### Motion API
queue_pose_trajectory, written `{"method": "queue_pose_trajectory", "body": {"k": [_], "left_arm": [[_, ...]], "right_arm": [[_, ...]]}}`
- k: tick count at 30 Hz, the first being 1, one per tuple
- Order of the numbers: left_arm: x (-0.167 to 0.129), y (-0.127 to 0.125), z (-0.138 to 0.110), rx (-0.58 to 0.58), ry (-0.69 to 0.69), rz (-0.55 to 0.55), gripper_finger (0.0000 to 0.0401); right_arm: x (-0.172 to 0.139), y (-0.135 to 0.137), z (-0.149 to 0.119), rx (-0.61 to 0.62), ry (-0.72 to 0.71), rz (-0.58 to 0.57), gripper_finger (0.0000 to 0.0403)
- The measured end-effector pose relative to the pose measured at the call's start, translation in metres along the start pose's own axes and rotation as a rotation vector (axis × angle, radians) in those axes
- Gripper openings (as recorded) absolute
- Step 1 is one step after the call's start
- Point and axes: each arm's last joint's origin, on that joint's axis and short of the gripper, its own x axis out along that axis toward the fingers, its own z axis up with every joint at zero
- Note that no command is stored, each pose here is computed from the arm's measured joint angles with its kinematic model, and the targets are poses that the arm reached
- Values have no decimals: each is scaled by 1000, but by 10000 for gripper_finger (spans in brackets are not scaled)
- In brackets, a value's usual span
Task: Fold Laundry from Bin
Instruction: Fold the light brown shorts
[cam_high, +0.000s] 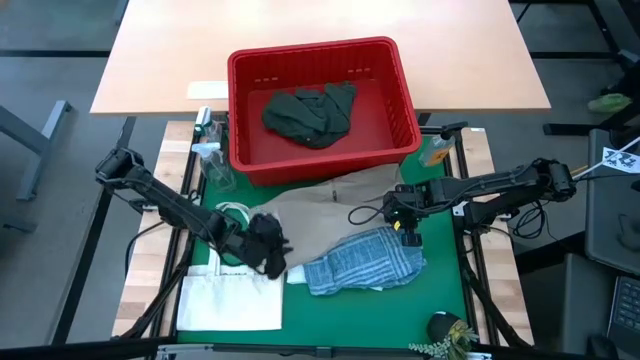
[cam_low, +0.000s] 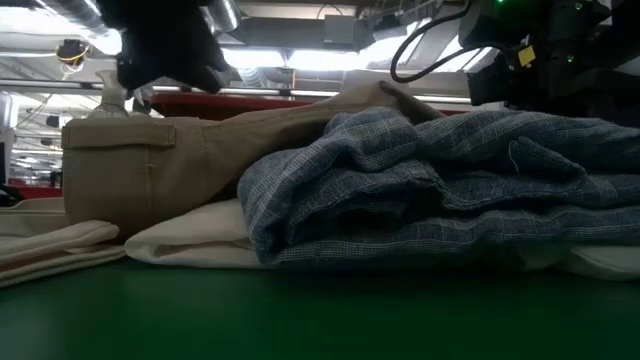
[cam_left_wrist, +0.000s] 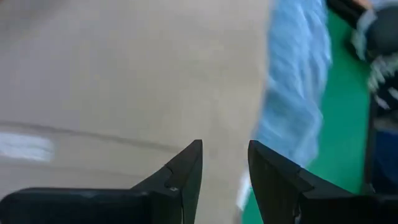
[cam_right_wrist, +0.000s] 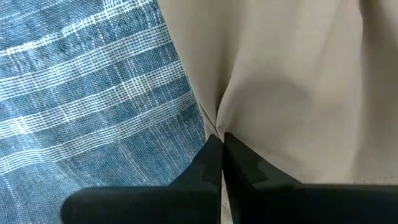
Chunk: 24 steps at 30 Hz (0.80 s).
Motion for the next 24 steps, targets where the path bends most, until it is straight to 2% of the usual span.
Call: {"method": "queue_pose_trajectory", "body": {"k": [6,12,24], "left_arm": [[18,-17,-31,71,104,-55,124],[37,-19,-57,145,178,4,124],[56,-14,-71,169,216,67,124]], "right_arm": [[0,0,0,0,0,0,3],[0,0,0,0,0,0,4],[0,0,0,0,0,1,5]]}}
